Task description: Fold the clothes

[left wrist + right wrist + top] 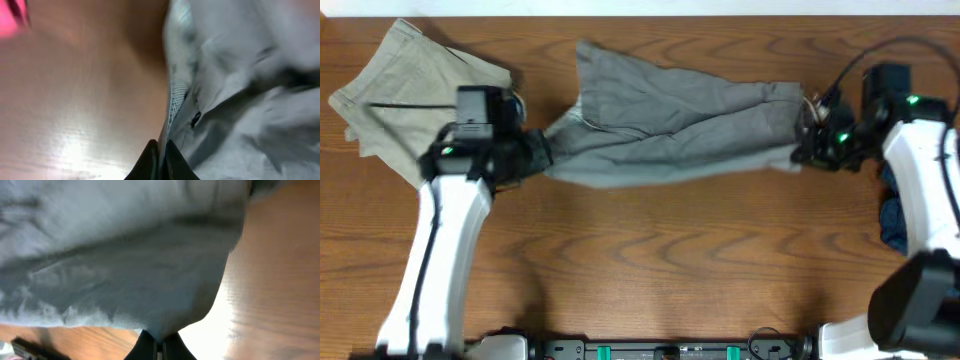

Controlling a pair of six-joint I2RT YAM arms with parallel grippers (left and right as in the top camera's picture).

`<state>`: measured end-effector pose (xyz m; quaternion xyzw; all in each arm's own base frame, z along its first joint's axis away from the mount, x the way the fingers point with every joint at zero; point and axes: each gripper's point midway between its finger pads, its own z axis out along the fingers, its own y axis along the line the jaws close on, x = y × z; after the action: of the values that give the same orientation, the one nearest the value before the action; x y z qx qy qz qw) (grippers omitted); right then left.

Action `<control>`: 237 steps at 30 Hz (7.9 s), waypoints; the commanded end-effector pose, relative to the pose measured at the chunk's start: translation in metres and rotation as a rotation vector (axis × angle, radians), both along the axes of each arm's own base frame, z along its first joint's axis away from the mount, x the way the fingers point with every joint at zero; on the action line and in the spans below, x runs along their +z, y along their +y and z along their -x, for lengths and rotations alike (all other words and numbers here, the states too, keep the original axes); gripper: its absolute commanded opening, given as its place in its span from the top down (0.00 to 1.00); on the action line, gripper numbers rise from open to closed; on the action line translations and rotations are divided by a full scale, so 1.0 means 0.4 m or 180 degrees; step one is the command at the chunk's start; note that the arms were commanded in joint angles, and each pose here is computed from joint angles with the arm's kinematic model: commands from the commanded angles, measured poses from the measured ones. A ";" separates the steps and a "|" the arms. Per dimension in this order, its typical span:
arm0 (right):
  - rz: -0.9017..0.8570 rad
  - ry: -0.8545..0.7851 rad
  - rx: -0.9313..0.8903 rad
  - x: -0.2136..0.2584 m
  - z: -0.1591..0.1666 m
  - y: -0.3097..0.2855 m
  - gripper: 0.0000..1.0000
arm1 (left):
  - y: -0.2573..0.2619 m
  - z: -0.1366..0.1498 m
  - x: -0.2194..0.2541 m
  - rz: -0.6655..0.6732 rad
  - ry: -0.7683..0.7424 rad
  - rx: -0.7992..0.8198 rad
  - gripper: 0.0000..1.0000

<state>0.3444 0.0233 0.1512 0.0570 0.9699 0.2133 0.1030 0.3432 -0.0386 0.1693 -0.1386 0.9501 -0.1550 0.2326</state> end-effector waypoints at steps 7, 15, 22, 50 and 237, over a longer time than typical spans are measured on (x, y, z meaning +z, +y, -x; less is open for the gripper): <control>0.0451 -0.1493 -0.0235 0.456 0.010 -0.066 0.99 | 0.007 0.023 0.452 -0.0113 -0.1565 -0.0053 0.94; 0.0845 -0.2597 -0.0970 0.776 0.141 -0.171 0.99 | 0.008 0.119 0.706 -0.0132 -0.2450 -0.0027 0.94; 0.1079 -0.2944 -0.1273 0.879 0.202 -0.222 0.99 | 0.008 0.153 0.775 -0.0122 -0.2697 -0.0014 0.94; -0.0050 -0.3937 -0.1445 0.956 -0.320 -0.414 0.99 | 0.024 -0.428 0.864 0.0339 -0.3343 0.0009 0.94; 0.0378 0.0750 -0.1548 -0.122 0.196 -0.133 0.45 | 0.005 0.168 -0.268 -0.0723 0.2199 0.0242 0.30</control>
<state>0.2809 -0.0368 0.1083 0.2857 0.9490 0.1163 0.0651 0.2883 -0.0383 0.0697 -0.1458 0.9872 0.0085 -0.0642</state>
